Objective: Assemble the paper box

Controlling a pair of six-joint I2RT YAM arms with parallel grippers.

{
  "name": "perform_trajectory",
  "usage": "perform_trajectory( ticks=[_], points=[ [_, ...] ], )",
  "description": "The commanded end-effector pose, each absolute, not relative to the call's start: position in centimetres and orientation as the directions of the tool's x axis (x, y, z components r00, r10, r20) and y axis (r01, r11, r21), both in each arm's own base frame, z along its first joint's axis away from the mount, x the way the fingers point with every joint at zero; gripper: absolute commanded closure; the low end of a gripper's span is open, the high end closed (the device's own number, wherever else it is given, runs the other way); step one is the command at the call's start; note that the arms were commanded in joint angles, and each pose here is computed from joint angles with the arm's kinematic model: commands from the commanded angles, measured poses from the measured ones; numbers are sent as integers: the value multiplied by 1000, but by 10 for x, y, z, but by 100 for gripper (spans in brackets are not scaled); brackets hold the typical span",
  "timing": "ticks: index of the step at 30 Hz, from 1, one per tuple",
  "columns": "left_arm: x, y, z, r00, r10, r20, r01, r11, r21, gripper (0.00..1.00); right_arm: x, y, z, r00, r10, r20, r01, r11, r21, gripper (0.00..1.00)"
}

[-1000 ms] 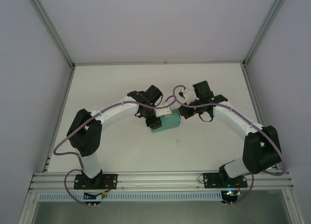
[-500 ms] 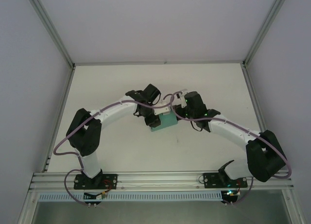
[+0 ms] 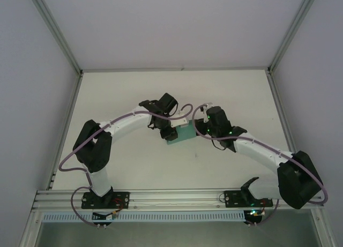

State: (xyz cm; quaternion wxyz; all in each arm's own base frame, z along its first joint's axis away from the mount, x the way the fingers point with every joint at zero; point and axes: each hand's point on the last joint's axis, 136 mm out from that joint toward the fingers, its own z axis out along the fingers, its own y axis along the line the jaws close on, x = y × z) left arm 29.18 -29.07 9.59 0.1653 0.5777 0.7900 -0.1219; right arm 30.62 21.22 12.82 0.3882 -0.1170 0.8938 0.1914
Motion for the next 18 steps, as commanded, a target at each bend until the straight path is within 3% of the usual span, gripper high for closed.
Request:
perform_trajectory(
  ticks=[1, 5, 11, 14, 17, 18],
  points=[
    [291, -287, 94, -307, 868, -390, 947, 321, -32, 63, 268, 181, 55, -798, -146, -585, -289, 944, 158, 100],
    [293, -288, 97, -297, 863, -409, 948, 319, -14, 61, 271, 187, 47, -724, -172, -668, -335, 934, 123, 100],
    [294, -287, 97, -305, 864, -401, 945, 327, -16, 56, 271, 186, 48, -704, -184, -686, -336, 937, 94, 100],
    [295, -289, 102, -306, 857, -415, 943, 332, -10, 43, 271, 185, 52, -707, -178, -684, -325, 941, 91, 100],
    [298, -291, 112, -319, 840, -439, 936, 353, -4, 15, 271, 184, 55, -712, -182, -678, -310, 948, 71, 100],
    [297, -291, 117, -321, 835, -446, 934, 356, -4, 0, 270, 183, 56, -718, -186, -671, -304, 951, 63, 100]
  ],
)
